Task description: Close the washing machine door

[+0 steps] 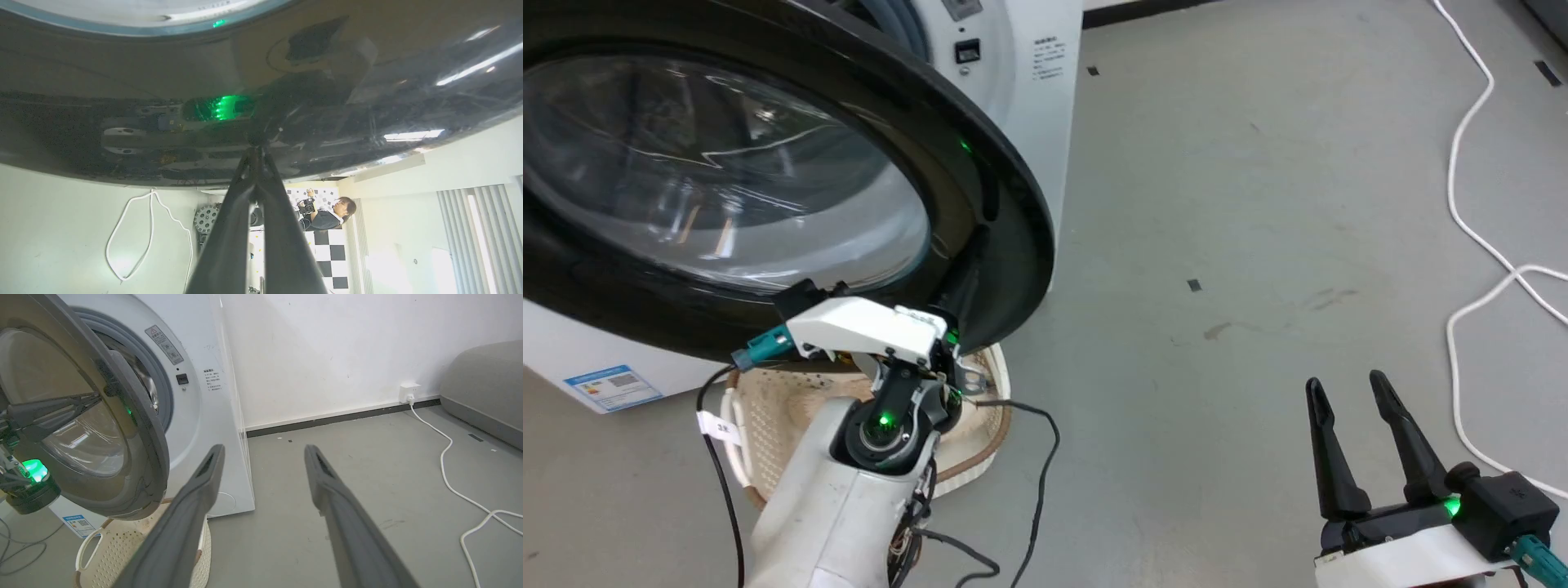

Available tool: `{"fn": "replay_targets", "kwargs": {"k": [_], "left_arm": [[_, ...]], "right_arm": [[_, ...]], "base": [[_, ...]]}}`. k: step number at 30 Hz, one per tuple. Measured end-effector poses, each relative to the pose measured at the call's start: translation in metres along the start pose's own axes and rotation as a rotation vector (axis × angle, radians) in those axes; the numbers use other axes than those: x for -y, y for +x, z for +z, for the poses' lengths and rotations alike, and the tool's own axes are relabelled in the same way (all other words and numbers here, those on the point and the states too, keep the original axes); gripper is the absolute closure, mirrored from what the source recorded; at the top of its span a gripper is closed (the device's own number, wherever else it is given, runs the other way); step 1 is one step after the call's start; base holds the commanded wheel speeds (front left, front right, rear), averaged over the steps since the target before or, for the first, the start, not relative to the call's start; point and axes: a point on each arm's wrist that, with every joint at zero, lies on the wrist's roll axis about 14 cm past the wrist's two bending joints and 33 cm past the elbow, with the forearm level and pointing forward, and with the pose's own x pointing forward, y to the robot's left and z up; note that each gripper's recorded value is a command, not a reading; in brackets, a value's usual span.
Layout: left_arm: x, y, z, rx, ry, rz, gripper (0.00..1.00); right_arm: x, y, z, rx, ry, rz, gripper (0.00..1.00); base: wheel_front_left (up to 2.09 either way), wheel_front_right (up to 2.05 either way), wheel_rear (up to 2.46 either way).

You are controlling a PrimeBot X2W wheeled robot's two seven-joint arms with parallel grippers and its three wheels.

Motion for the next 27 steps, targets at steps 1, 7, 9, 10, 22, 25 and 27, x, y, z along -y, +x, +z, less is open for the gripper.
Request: {"fn": "replay_targets", "kwargs": {"k": [1, 7, 9, 10, 22, 25, 27], "left_arm": [[-0.001, -0.001, 0.000, -0.001, 0.003, 0.003, 1.00], [-0.001, -0.019, -0.014, -0.064, 0.086, 0.009, 1.00], [0.003, -0.031, -0.020, -0.090, 0.132, -0.006, 1.00], [0.002, -0.038, -0.020, -0.093, 0.163, -0.007, 1.00], [-0.004, -0.146, 0.056, 0.131, 0.995, 0.065, 1.00], [0.007, -0.170, 0.079, 0.240, 1.138, 0.098, 1.00], [0.015, -0.185, 0.093, 0.305, 1.244, 0.134, 1.00]], "right_arm": [[-0.001, 0.001, 0.000, 0.002, 0.003, 0.004, 0.00], [-0.013, 0.008, 0.003, 0.019, 0.017, 0.044, 0.00], [-0.020, 0.011, 0.005, 0.027, 0.023, 0.066, 0.00], [-0.024, 0.012, 0.005, 0.031, 0.027, 0.079, 0.00], [-0.068, 0.023, 0.011, 0.060, 0.059, 0.234, 0.00], [-0.079, 0.023, 0.012, 0.061, 0.066, 0.269, 0.00], [-0.085, 0.023, 0.011, 0.060, 0.068, 0.289, 0.00]], "base": [[0.00, 0.00, 0.00], [0.00, 0.00, 0.00], [0.00, 0.00, 0.00], [0.00, 0.00, 0.00], [0.00, 0.00, 0.00], [0.00, 0.00, 0.00], [0.00, 0.00, 0.00]]}}
